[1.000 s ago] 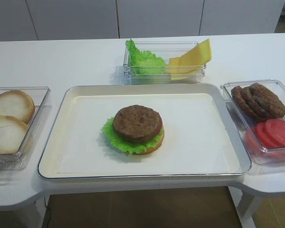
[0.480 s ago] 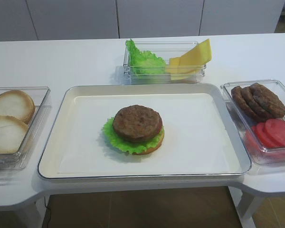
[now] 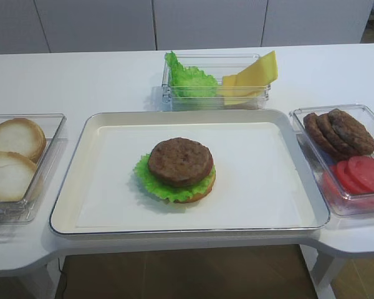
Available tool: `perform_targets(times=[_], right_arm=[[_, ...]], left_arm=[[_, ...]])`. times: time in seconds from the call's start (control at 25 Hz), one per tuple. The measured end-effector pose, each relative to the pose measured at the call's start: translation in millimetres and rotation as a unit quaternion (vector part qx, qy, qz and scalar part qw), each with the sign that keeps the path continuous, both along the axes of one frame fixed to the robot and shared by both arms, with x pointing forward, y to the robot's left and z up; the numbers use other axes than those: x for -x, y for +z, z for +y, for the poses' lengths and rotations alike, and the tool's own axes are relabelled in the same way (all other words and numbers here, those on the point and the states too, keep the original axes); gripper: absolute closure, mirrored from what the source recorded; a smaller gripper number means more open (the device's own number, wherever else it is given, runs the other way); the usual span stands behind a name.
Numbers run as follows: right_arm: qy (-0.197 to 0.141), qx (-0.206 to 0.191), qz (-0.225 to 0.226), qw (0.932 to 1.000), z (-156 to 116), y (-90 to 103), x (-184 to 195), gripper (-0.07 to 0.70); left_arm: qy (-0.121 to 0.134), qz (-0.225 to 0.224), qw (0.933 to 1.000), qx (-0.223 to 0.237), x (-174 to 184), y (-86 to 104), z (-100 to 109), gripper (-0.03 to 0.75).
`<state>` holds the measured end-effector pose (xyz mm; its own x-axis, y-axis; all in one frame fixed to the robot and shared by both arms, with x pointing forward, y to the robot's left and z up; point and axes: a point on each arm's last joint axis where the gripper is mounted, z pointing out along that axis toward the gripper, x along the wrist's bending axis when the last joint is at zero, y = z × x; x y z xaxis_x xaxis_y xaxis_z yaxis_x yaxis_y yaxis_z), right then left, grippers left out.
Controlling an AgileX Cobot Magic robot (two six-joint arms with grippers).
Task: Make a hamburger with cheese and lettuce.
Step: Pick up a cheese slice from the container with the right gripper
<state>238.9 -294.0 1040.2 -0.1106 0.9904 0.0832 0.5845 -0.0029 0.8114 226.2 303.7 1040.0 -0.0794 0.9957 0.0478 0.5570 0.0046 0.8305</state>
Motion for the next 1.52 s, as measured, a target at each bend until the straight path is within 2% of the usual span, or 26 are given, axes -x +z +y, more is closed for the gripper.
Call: perform_targets(times=[0.12,0.2,0.44,0.52,0.76,1.04,1.28,1.52], right_arm=[[0.011,-0.019,-0.001,0.9998,4,0.7,0,0.314],[0.021,-0.042,-0.009,0.9989,7,2.9,0,0.246],[0.037,-0.098,-0.070,0.9921,14,27.2,-3,0.223],[0.039,-0.113,-0.072,0.9902,17,37.8,-12,0.222],[0.035,-0.164,-0.016,0.9857,28,61.6,-62,0.222],[0.005,-0.176,0.025,0.9841,35,80.9,-144,0.222],[0.006,-0.161,0.094,0.9824,45,79.7,-229,0.222],[0.034,-0.158,0.157,0.9743,60,60.9,-318,0.225]], left_arm=[[0.000,0.000,1.0000,0.000,0,0.0,0,0.363],[0.000,0.000,1.0000,0.000,0,0.0,0,0.363],[0.000,0.000,1.0000,0.000,0,0.0,0,0.363],[0.000,0.000,1.0000,0.000,0,0.0,0,0.363],[0.000,0.000,1.0000,0.000,0,0.0,0,0.363],[0.000,0.000,1.0000,0.000,0,0.0,0,0.363],[0.000,0.000,1.0000,0.000,0,0.0,0,0.363],[0.000,0.000,1.0000,0.000,0,0.0,0,0.363]])
